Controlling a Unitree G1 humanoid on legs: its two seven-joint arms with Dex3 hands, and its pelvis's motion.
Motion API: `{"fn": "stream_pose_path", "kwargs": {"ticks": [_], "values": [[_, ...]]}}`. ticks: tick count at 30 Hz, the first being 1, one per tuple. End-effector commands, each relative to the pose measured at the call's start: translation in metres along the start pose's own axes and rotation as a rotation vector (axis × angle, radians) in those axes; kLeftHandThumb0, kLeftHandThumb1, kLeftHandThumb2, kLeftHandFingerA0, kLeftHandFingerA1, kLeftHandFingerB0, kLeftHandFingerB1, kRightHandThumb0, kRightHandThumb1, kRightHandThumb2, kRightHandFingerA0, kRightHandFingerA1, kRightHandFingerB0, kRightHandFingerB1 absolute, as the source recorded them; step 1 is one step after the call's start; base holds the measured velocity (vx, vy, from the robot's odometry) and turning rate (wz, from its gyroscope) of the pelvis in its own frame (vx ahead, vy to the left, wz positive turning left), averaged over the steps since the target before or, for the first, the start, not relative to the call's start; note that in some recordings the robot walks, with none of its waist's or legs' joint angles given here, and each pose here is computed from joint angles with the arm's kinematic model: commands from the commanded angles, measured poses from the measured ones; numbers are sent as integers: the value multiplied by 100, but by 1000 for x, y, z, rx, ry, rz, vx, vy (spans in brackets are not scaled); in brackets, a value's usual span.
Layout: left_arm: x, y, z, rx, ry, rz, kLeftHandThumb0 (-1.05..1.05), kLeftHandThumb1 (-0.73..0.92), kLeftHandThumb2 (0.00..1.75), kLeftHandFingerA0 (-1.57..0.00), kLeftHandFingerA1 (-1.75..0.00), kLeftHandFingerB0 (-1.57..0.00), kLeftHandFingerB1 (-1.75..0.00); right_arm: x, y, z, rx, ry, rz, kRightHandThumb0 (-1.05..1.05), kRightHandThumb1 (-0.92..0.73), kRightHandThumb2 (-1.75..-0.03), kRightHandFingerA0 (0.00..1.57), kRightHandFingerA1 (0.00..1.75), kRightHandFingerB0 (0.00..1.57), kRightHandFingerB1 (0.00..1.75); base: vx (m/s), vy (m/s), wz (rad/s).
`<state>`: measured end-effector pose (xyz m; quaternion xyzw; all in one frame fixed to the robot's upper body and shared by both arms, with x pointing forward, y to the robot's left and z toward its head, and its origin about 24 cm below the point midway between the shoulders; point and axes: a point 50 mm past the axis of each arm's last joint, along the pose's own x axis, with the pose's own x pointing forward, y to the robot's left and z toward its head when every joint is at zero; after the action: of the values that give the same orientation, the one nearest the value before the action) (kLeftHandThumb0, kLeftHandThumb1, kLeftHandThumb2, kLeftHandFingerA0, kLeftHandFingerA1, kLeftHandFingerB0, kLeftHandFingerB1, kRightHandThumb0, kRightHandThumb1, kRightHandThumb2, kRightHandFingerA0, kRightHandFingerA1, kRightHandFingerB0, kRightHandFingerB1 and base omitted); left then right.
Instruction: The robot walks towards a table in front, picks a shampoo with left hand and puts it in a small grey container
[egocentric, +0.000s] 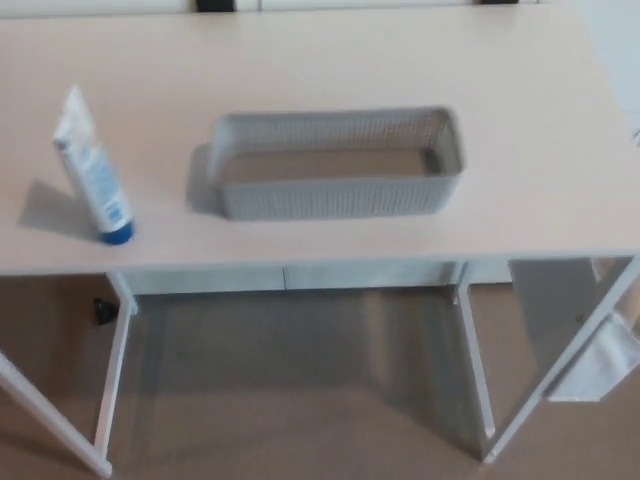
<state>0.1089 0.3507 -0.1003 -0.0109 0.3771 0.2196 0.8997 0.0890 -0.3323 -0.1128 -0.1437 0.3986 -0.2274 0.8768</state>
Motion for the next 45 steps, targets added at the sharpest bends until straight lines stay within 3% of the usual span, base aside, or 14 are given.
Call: {"fn": "stream_pose_path", "kwargs": {"ticks": [1,23,26,30,33,36,37,40,42,45], "values": [[1,5,6,5,-14,16,-14,69,60,-58,-50,-49,-38,0,-2,2,8,-16,-13,-30,-60,-57,81,51,60,43,118,-119,-12],[1,6,7,-4,4,18,-13,71,61,-53,-46,-44,-37,-2,1,-6,4,21,-6,-31,-60,-57,80,50,61,43,137,48,-2],[1,7,7,11,2,32,-14,69,60,-56,-47,-45,-37,-2,2,-9,8,41,-3,-31,-59,-57,81,50,61,43,-1,-146,7],[-3,-3,14,129,-94,-32,-24,64,59,-47,-43,-43,-35,-4,2,-12,13,52,-7,-31,-58,-56,83,51,63,43,131,-209,-17],[-24,-18,20,157,-219,-187,-32,59,72,-42,-49,-37,-41,-2,-1,-9,17,59,-17,-31,-59,-57,81,49,61,42,15,-38,-2],[-46,-22,27,108,-281,-265,-31,58,71,-36,-47,-35,-40,-1,-1,-7,17,50,-19,-31,-59,-57,82,50,62,43,11,17,-2],[-63,-21,29,119,-322,-300,-22,62,58,-36,-40,-35,-33,-2,-1,-9,21,52,-19,-31,-60,-57,80,50,62,43,45,74,-9],[-84,-21,30,134,-353,-329,-21,61,58,-34,-39,-34,-33,-3,-2,-11,18,54,-20,-32,-60,-57,80,50,61,43,40,136,-10],[-112,-11,34,184,-423,-325,-38,54,66,-28,-40,-29,-36,-4,-2,-12,18,55,-13,-29,-60,-57,79,49,60,43,91,194,5],[-135,-6,49,232,-527,-327,-39,54,66,-26,-40,-26,-35,-1,-2,-9,30,70,-23,-30,-59,-57,80,49,61,43,105,159,-1]]}}
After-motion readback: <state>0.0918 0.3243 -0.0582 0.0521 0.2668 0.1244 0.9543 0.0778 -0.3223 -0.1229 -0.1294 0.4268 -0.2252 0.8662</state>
